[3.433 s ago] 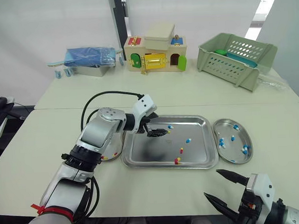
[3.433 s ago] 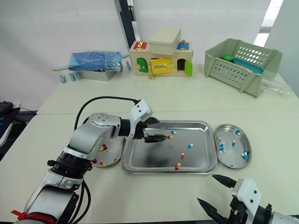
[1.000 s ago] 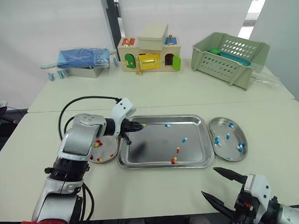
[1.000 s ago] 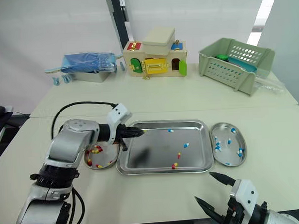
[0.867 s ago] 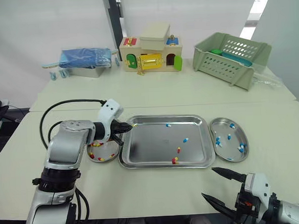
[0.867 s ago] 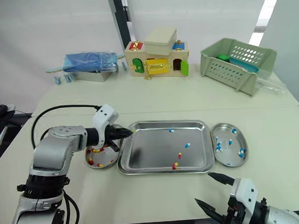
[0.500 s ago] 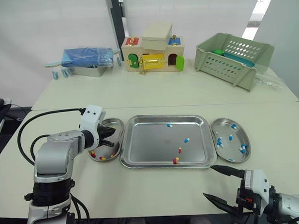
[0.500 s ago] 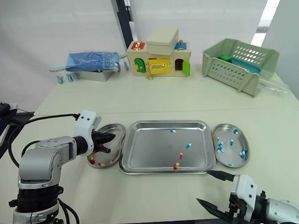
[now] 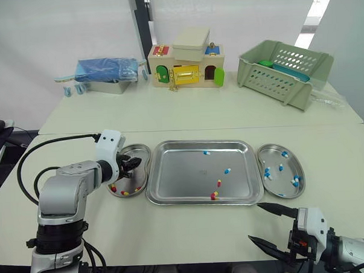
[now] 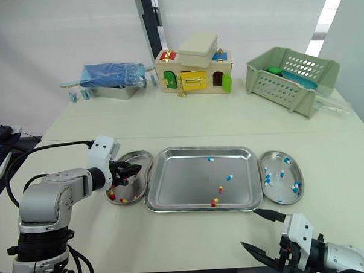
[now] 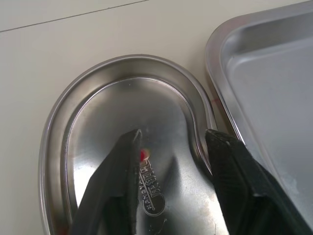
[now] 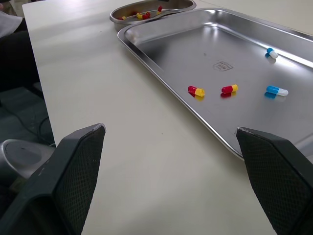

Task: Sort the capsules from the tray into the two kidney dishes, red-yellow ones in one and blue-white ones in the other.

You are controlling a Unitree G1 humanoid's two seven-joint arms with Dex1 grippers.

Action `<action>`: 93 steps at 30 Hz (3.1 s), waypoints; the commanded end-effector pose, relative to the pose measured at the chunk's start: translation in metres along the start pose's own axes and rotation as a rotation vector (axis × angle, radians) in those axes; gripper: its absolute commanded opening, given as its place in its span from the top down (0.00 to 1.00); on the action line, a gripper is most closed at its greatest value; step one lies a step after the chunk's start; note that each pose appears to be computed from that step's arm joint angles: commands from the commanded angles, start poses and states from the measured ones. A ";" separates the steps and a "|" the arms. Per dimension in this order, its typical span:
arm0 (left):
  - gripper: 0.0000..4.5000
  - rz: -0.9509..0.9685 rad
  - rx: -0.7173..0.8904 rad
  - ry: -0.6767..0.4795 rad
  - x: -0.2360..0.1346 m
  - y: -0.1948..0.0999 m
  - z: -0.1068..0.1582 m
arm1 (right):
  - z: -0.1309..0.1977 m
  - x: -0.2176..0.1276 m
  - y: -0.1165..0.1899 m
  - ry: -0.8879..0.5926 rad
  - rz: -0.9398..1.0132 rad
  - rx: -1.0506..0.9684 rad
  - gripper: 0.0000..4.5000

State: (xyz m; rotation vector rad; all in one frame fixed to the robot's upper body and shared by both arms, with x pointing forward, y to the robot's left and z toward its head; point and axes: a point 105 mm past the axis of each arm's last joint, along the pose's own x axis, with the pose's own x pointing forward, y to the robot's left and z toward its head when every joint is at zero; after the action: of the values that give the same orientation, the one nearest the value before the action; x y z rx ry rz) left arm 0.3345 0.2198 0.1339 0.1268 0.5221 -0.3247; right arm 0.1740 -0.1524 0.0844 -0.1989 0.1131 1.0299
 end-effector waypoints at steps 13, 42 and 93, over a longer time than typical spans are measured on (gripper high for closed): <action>0.01 -0.096 0.014 -0.128 -0.030 0.000 0.024 | 0.013 -0.001 -0.006 -0.029 -0.023 -0.024 0.00; 0.01 -0.150 0.272 0.115 -0.171 0.064 -0.088 | -0.001 -0.129 -0.113 0.339 -0.222 0.096 0.00; 0.01 -0.292 0.163 -0.692 -0.123 -0.123 -0.107 | 0.094 0.136 -0.128 0.202 -0.044 0.006 0.00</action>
State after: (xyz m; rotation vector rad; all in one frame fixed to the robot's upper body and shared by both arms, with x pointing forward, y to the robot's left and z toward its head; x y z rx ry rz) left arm 0.1459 0.1615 0.0957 0.0994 -0.1566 -0.6783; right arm 0.3479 -0.0859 0.1582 -0.2574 0.3346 0.9723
